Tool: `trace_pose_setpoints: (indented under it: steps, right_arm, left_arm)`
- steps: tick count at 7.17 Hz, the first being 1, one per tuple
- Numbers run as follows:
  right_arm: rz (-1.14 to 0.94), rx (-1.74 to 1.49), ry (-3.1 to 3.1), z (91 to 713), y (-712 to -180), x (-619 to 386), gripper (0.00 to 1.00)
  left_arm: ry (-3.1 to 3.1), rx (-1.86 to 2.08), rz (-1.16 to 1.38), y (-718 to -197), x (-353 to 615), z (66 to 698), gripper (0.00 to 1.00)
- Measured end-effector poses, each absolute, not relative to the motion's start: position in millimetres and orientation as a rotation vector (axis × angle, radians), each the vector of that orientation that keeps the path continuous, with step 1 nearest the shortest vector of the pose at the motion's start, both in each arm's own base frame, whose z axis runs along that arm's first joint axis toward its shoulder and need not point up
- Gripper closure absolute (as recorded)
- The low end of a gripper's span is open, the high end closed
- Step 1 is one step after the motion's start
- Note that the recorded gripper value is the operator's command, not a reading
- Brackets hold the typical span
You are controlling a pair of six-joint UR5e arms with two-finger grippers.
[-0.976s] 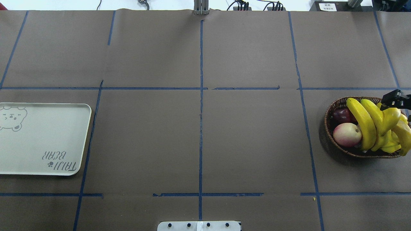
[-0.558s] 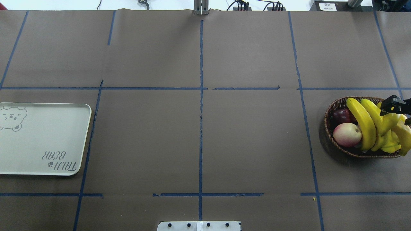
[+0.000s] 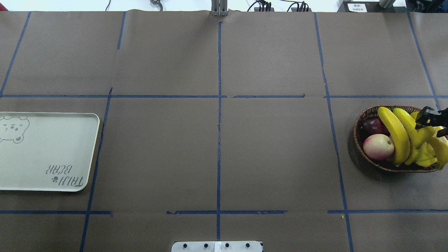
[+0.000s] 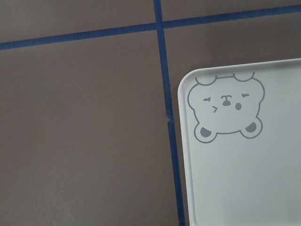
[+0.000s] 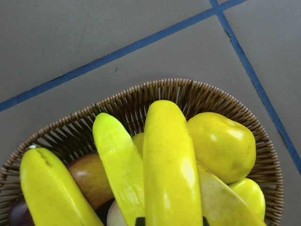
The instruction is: Transfer all bananas from basket to plate
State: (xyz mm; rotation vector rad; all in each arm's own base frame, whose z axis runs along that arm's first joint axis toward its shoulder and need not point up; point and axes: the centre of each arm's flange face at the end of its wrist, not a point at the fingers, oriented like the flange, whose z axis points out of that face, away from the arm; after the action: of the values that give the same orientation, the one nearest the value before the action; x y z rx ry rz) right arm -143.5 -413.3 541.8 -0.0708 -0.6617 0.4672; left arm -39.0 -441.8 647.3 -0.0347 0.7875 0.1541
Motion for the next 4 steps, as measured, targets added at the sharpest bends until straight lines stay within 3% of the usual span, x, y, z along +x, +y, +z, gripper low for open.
trace_pose_setpoints:
  steps: [4]
  right_arm:
    - [0.315,0.078,-0.734,491,-410,-107,0.98]
  left_arm:
    - [0.785,-0.029,0.163,-442,-38,646,0.0]
